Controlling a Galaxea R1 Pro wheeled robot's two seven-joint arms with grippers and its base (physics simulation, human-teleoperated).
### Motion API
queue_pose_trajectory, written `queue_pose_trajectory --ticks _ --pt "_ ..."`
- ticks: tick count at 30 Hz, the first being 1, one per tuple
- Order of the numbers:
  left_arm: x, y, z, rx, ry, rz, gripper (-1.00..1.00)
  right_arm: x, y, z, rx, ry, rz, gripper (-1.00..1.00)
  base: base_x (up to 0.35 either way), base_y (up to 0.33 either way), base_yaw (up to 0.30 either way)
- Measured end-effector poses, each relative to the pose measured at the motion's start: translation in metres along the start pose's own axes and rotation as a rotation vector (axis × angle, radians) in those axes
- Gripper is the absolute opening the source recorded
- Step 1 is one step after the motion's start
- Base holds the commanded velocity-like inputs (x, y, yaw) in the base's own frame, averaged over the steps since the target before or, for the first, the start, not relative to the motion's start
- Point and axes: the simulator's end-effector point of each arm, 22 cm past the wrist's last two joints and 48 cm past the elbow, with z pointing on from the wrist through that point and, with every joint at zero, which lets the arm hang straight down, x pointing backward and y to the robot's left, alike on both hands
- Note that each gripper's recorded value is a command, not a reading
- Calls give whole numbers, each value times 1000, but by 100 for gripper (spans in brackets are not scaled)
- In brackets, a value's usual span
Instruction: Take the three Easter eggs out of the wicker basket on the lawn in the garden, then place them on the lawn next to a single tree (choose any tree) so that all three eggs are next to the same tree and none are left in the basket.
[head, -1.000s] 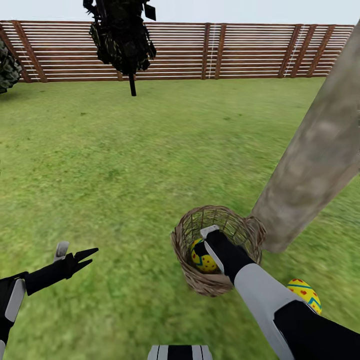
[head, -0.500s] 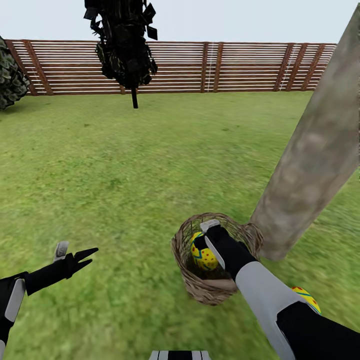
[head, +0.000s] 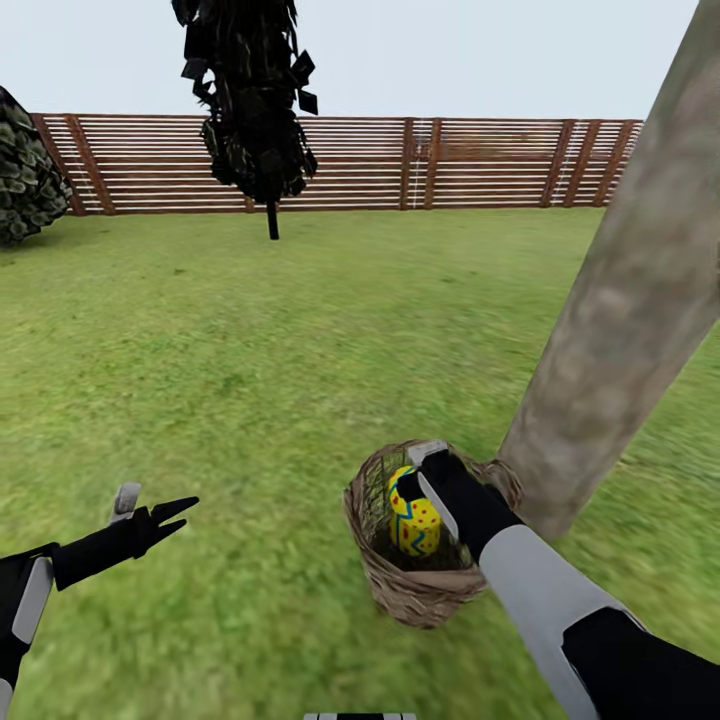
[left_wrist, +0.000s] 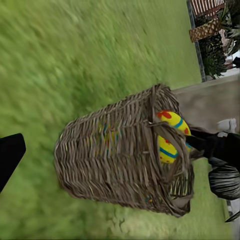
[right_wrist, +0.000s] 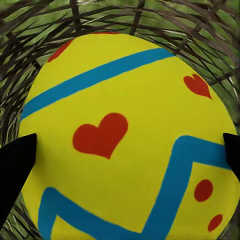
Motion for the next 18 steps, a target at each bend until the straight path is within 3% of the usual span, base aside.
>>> queue_pose_trajectory --ticks 14,16,18 --pt "-13 -27 -10 30 -29 36 100 -22 -7 -36 17 -30 -4 -100 0 0 0" --pt "-15 -31 -12 35 -33 42 100 -22 -11 -50 24 9 -10 -100 0 0 0" --pt "-16 -35 -13 40 -38 46 100 -30 -17 -61 33 -4 -10 -100 -205 0 0"
